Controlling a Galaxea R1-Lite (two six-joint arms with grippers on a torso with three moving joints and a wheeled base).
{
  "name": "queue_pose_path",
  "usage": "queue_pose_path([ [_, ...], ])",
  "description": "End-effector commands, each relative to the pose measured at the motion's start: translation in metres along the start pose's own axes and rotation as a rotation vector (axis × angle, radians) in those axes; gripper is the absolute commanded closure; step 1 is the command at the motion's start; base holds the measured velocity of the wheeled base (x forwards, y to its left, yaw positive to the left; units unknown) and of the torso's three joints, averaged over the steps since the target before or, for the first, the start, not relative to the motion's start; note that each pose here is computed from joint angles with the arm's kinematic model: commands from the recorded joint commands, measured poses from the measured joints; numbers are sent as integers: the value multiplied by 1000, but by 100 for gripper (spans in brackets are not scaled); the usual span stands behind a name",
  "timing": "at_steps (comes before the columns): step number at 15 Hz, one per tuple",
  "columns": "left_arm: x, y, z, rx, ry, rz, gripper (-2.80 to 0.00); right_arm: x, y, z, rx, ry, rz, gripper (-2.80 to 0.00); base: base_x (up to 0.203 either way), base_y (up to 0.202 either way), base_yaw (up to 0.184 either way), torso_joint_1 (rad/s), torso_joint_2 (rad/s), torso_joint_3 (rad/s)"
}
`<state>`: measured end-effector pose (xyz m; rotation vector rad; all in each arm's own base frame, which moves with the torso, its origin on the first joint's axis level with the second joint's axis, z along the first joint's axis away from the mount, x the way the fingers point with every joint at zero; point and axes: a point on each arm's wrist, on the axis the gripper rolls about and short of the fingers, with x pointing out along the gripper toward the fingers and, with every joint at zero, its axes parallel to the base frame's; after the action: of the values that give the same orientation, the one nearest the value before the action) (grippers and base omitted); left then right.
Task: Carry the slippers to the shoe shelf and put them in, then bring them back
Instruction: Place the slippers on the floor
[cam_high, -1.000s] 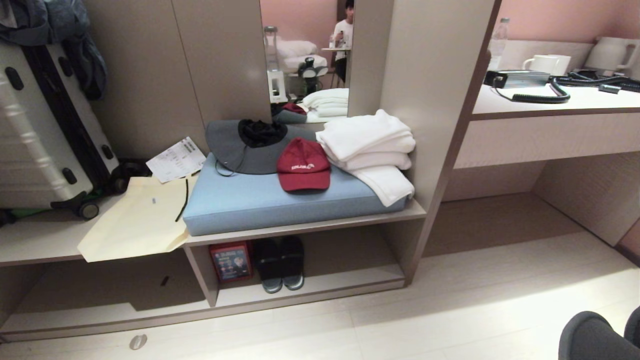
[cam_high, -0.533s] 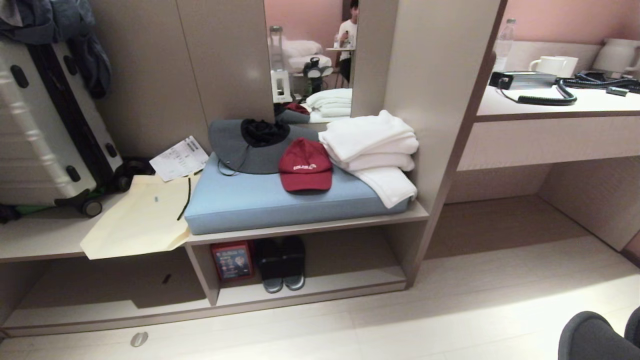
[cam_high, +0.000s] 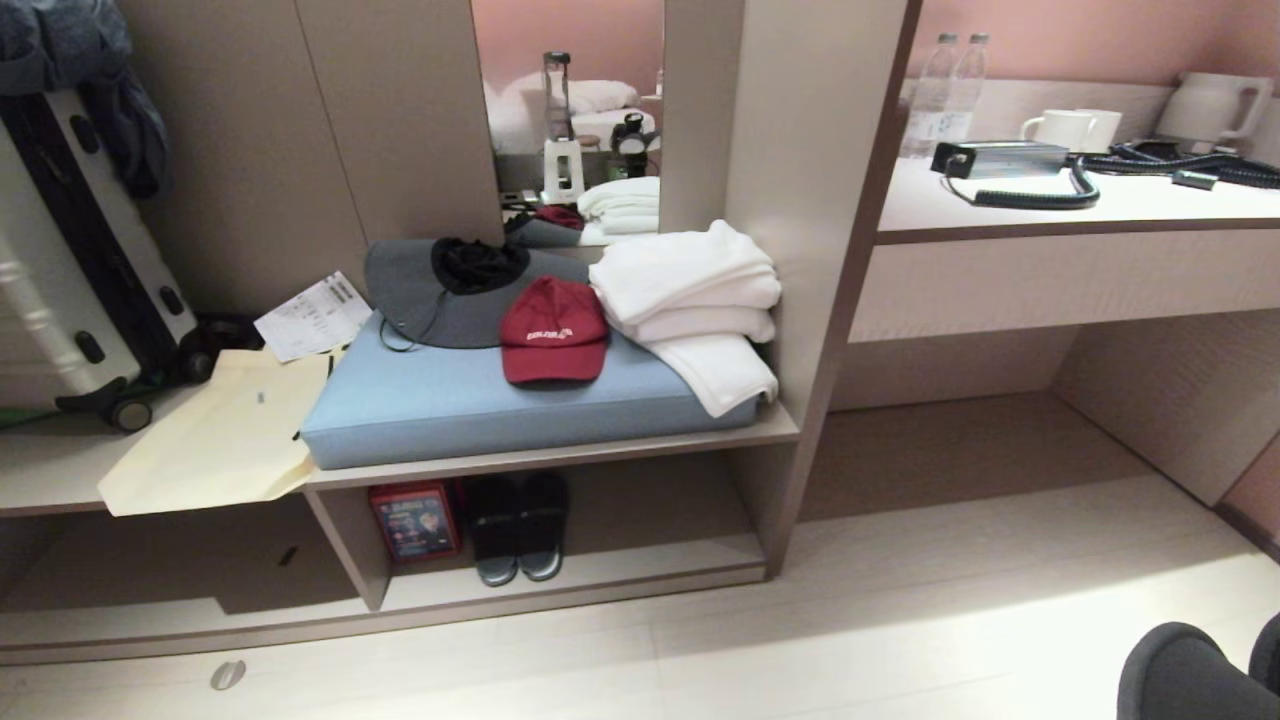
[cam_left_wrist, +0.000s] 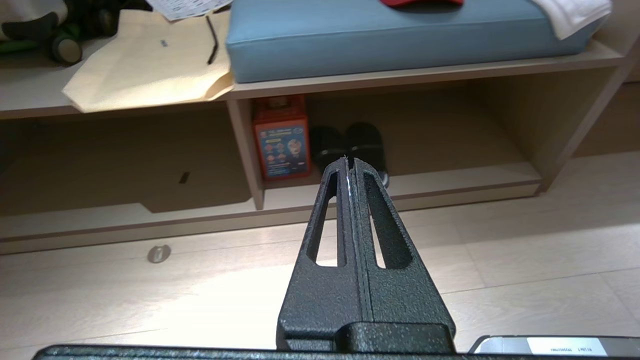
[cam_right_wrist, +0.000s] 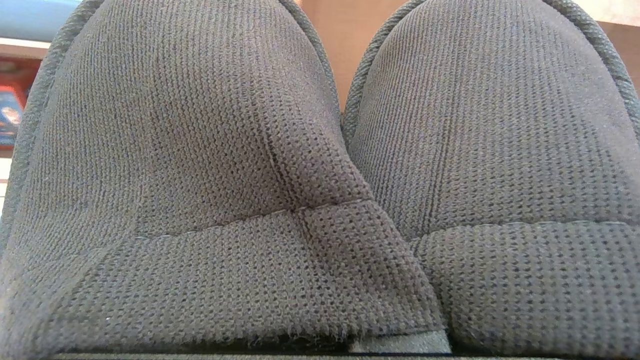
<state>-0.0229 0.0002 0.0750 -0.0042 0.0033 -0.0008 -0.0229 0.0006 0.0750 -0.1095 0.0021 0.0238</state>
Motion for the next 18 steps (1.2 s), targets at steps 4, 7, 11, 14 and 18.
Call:
queue_pose_path([
  [4, 0, 0, 0, 4, 4, 5, 0, 0, 0, 0, -1, -1, 0, 0, 0, -199, 1, 1, 4, 3],
  [7, 0, 0, 0, 20, 6, 8, 0, 0, 0, 0, -1, -2, -2, 0, 0, -198, 2, 1, 5, 2],
  [11, 0, 0, 0, 17, 3, 9, 0, 0, 0, 0, -1, 0, 0, 0, 0, -196, 0, 3, 4, 1],
  [14, 0, 0, 0, 17, 4, 9, 0, 0, 0, 0, 1, 0, -1, 0, 5, -198, 0, 0, 0, 2],
  [18, 0, 0, -1, 17, 6, 8, 0, 0, 0, 0, -1, 0, -1, 0, 116, -153, -5, 0, 6, 8],
])
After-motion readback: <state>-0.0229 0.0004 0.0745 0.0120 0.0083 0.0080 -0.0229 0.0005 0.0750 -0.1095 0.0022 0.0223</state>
